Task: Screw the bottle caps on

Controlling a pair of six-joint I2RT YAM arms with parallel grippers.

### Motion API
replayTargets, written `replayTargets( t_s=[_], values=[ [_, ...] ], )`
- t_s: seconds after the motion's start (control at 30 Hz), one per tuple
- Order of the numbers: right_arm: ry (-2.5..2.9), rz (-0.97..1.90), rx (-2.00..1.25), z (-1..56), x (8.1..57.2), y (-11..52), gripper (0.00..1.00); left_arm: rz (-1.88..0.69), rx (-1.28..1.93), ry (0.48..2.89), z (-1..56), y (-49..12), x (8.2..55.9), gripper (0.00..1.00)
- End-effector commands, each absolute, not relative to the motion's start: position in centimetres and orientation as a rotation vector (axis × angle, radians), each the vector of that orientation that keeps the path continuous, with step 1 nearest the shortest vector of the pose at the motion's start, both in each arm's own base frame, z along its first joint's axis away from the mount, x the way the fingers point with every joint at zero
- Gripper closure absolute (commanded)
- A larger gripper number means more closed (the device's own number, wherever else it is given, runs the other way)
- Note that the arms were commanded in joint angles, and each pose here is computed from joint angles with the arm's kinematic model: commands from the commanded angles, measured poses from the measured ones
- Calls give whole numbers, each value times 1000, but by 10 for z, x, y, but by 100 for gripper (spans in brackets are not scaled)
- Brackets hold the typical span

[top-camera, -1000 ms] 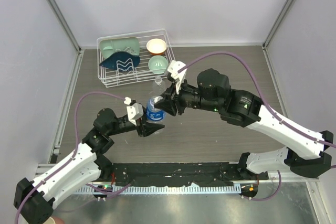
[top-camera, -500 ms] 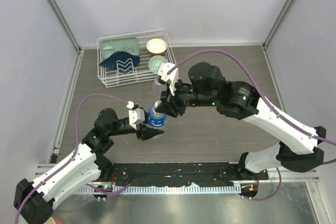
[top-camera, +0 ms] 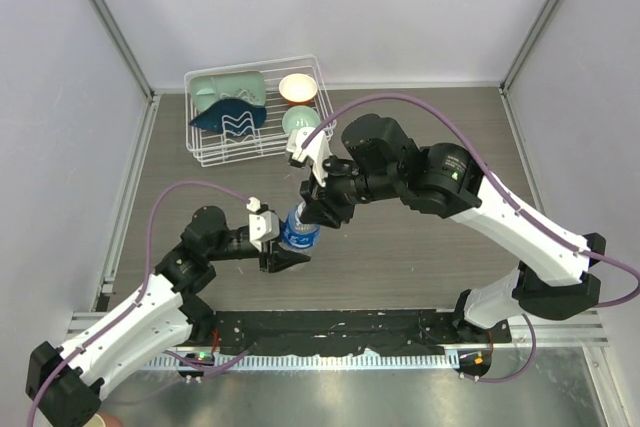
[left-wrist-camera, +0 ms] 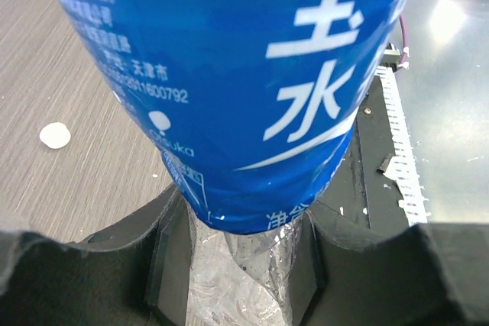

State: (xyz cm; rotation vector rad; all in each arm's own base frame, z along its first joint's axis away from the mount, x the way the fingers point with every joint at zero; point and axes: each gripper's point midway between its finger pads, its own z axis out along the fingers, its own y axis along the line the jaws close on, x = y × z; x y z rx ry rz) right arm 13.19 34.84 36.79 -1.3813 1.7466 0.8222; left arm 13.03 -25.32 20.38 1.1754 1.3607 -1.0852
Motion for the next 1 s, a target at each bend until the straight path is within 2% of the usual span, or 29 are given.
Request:
replayTargets(
  t_s=[0.0,0.5,0.97],
  values=[
    [1742,821,-1396,379,123,335,91,-1074,1167,1270,229,-255,130,100],
    [1723,831,-1422,382,125,350,91,-1101,1226,1307,218,-254,123,100],
    [1901,755,-1528,328,112,338,91,-1064,1243,1286,225,-253,125,100]
  ],
)
